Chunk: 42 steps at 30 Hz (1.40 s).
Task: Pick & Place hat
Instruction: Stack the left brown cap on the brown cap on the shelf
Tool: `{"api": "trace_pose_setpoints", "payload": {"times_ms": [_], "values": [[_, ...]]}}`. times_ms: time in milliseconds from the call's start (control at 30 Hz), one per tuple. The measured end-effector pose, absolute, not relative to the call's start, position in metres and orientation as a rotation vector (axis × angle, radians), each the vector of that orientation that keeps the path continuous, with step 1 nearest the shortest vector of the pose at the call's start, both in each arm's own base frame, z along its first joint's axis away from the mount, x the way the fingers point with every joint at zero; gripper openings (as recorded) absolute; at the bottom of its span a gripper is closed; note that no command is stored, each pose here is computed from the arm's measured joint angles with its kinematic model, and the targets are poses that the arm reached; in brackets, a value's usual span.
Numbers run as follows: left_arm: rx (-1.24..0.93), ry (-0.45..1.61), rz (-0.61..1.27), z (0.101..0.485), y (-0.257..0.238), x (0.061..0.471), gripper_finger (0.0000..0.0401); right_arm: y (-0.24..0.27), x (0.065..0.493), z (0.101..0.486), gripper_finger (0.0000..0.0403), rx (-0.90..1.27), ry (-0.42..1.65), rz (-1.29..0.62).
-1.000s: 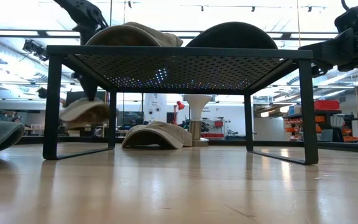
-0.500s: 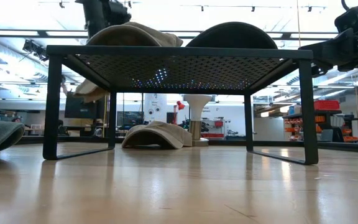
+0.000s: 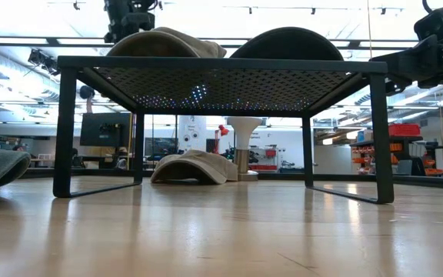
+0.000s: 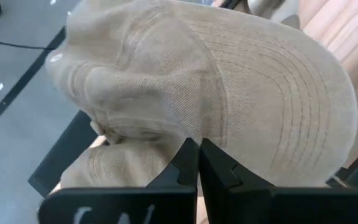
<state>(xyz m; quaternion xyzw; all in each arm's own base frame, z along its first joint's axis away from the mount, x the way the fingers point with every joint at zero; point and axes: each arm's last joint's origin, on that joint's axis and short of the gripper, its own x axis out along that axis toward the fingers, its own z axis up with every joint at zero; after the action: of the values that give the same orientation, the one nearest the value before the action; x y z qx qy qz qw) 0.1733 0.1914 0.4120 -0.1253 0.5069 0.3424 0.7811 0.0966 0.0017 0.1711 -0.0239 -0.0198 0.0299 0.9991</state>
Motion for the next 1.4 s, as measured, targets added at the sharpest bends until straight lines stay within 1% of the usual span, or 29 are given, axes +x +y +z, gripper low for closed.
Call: {"api": "trace_pose_setpoints", "payload": {"times_ms": [333,667,1400], "values": [[-0.206,1.055,0.704,0.432,0.18,0.176,0.0003,0.002,0.097,0.171,0.0015,-0.048,-0.04,0.06],[-0.133,0.988,0.629,0.451,0.156,0.189,0.0003,0.002,0.097,0.171,0.0015,-0.048,-0.039,0.06],[-0.024,0.969,0.391,0.454,0.098,0.224,0.0007,0.002,0.097,0.171,0.0015,-0.048,-0.039,0.06]]}}
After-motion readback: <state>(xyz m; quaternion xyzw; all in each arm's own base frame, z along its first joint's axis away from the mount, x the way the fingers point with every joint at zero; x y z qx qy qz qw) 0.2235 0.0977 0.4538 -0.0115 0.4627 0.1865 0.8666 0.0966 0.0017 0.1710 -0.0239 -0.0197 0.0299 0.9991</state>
